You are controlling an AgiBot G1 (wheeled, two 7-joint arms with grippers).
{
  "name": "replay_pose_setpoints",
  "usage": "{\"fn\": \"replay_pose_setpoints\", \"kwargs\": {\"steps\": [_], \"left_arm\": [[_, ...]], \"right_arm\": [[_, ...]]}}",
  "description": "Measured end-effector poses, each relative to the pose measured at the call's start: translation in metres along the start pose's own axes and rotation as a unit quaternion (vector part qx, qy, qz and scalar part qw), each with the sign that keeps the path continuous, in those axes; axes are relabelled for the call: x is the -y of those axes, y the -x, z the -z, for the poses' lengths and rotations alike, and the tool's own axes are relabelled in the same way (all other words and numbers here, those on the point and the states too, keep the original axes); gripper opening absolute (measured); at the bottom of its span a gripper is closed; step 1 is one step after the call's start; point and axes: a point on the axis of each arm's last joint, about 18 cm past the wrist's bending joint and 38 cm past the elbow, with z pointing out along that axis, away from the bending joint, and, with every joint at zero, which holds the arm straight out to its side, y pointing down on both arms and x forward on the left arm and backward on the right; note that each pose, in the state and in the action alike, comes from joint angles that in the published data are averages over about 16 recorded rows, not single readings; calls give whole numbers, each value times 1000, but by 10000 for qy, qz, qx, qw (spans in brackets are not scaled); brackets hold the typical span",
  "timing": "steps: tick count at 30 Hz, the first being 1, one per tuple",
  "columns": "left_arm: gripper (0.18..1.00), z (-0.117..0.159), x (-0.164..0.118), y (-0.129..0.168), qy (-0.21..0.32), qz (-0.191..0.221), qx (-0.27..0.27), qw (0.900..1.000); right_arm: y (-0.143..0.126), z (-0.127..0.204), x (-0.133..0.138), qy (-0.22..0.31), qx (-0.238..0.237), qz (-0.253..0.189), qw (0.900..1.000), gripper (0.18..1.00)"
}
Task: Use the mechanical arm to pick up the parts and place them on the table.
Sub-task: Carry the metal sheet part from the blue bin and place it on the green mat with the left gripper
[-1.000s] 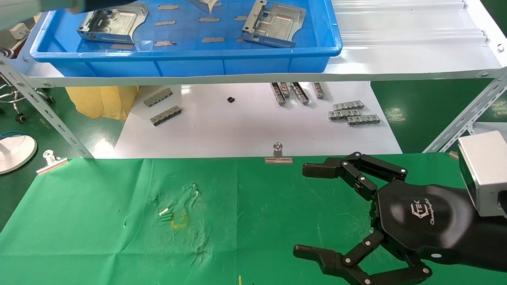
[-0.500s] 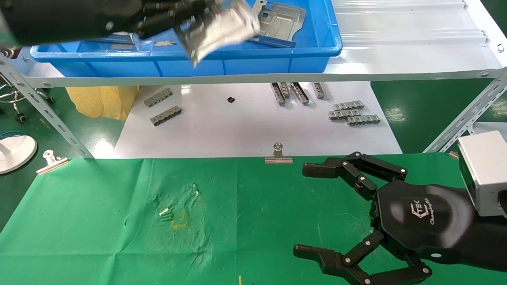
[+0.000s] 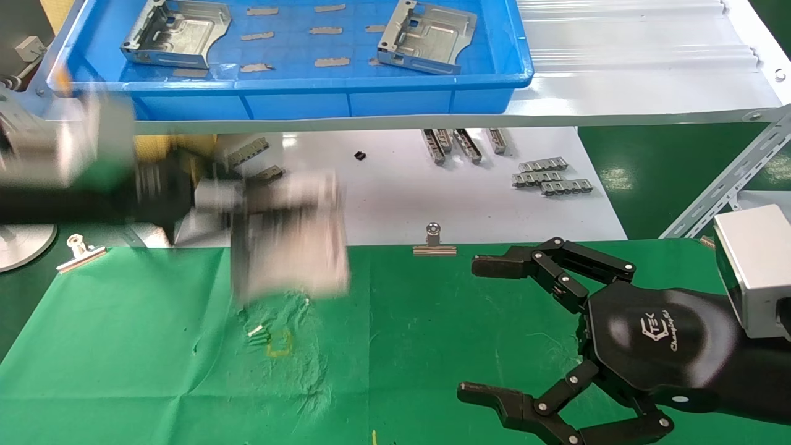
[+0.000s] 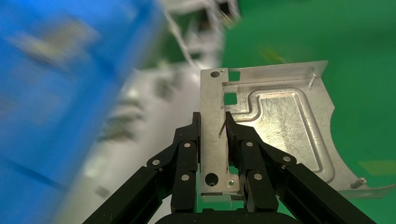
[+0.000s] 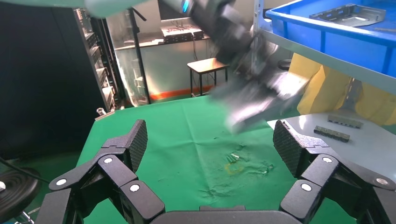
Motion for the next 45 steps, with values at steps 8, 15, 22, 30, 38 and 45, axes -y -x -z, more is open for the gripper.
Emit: {"fn": "replay_pose_setpoints", "kwargs": {"steps": [8,15,22,30,38,45], "left_arm": [[277,-14,-55,-51,716,-194,-796,9941],[277,-28,-87,-63,1064,-366,-1006,9885],[277,-40,-108,-62,1244,-488,-905,9869],[282,-49,-120,-58,1356,-645,-768,9857],[317,-53,-117,-57,1202,-647,-737,9879],[395,-53,-106,-60,767,-184,-628,9949]], "right_arm": [[0,0,0,0,0,0,10000,1000],[0,0,0,0,0,0,10000,1000],[0,0,0,0,0,0,10000,1000],[0,0,0,0,0,0,10000,1000],[0,0,0,0,0,0,10000,1000],[0,0,0,0,0,0,10000,1000]]}}
